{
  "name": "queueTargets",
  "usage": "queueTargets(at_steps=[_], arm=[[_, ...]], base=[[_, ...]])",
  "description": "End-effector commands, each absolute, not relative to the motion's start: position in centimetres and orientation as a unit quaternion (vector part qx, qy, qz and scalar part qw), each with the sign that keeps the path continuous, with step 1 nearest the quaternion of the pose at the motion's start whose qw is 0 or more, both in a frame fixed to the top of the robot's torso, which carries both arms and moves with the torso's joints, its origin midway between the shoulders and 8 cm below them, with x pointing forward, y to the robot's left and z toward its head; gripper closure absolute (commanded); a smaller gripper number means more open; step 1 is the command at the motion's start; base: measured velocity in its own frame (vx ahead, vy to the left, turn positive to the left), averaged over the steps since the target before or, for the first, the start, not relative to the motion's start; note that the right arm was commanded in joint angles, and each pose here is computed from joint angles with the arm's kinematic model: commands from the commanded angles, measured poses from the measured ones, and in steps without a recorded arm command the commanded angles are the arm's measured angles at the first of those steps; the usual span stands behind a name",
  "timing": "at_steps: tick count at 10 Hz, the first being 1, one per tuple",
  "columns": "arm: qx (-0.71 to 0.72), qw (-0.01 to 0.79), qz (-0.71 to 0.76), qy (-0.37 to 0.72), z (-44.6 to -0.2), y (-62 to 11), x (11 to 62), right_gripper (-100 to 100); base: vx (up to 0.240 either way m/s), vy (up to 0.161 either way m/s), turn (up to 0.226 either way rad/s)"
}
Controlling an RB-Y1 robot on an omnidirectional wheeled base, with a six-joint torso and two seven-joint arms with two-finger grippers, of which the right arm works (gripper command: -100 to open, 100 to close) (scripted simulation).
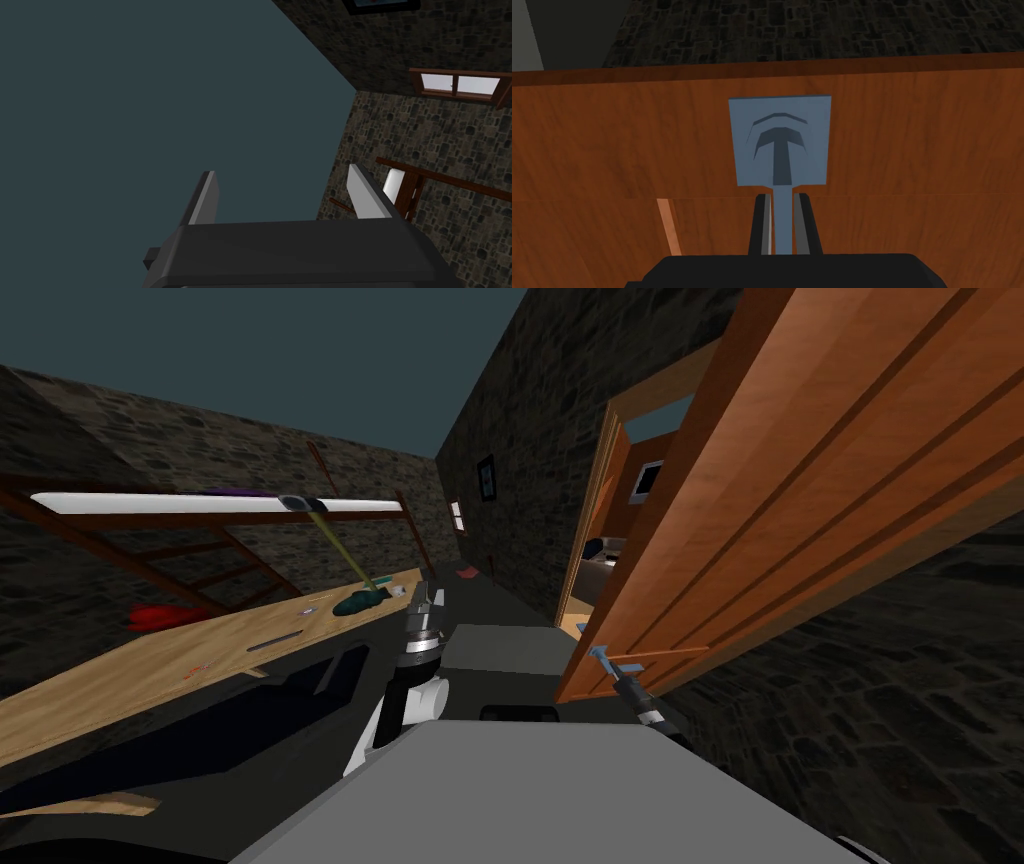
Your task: Pull the door open
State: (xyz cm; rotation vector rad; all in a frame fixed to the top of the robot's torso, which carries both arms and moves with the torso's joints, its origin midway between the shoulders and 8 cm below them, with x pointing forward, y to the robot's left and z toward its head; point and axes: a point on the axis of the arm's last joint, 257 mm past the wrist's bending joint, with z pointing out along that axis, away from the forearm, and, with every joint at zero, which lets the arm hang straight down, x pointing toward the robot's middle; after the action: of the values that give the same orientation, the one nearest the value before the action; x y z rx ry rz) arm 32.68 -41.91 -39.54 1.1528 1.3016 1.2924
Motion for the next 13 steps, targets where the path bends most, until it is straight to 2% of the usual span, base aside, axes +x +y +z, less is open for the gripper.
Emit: queueTargets(at_steps=[1, 6, 10, 13], arm=[[0.463, 0.462, 0.534, 0.535, -39.4, -41.6, 31.4, 100], [0.456, 0.452, 0.542, 0.541, -39.5, -41.0, 30.1, 100], [0.455, 0.446, 0.545, 0.545, -40.1, -40.1, 28.3, 100], [0.455, 0.446, 0.545, 0.545, -40.1, -40.1, 28.3, 100]], base=[[-0.16, -0.119, 0.136], [-0.119, -0.068, 0.053], [0.076, 0.095, 0.047], [0.006, 0.005, 0.015]])
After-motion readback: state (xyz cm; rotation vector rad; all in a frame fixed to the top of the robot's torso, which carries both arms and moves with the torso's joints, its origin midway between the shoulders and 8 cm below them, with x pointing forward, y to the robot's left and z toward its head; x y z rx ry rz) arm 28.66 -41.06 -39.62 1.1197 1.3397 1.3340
